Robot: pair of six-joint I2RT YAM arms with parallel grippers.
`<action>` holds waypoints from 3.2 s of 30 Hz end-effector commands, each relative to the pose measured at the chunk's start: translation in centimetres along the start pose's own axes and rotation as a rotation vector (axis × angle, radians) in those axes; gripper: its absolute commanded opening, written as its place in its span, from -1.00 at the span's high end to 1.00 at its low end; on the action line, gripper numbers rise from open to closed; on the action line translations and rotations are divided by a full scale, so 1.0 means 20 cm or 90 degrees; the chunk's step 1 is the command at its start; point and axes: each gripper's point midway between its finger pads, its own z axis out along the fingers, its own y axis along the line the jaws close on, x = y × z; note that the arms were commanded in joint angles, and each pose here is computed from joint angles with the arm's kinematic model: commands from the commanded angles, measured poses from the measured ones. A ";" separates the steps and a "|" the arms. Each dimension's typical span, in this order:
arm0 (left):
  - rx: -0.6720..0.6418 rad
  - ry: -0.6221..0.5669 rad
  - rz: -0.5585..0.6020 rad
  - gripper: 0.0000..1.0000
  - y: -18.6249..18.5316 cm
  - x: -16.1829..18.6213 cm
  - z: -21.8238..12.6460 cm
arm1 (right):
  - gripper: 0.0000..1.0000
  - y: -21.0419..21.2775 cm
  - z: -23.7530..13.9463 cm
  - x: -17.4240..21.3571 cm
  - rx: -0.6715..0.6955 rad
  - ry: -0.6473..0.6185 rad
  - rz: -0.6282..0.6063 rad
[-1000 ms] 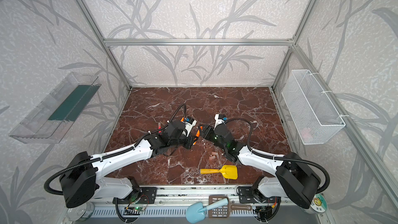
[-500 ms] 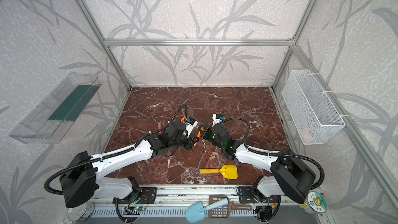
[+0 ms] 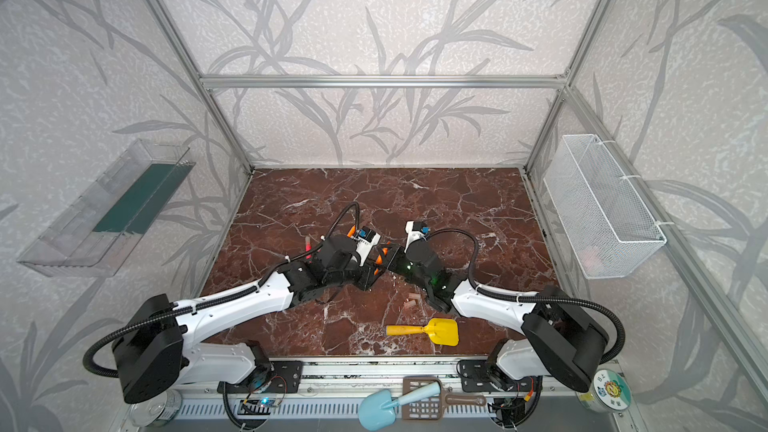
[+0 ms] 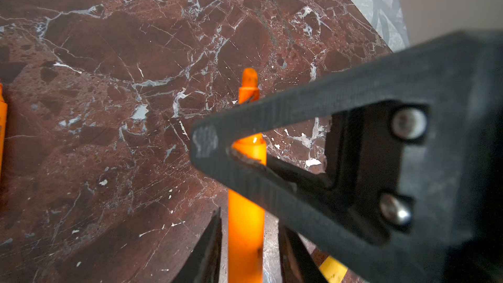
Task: Insert the pens into the pen caps
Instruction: 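Raise the orange marker upright with left while the right gripper moves over its tip, then hold the orange marker upright with left while the right gripper draws back, then move the open right gripper down over the pale pink caps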
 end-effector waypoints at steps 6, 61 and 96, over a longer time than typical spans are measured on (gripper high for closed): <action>0.013 -0.041 0.014 0.27 -0.03 -0.06 -0.04 | 0.92 0.05 -0.01 0.03 -0.050 -0.008 0.047; -0.215 -0.098 -0.107 1.00 0.39 -0.05 -0.14 | -0.64 -0.41 -0.43 -0.03 0.297 -0.010 -0.191; -0.188 -0.116 -0.109 1.00 0.36 -0.06 -0.14 | -0.21 -0.71 -0.37 0.26 0.460 0.160 -0.262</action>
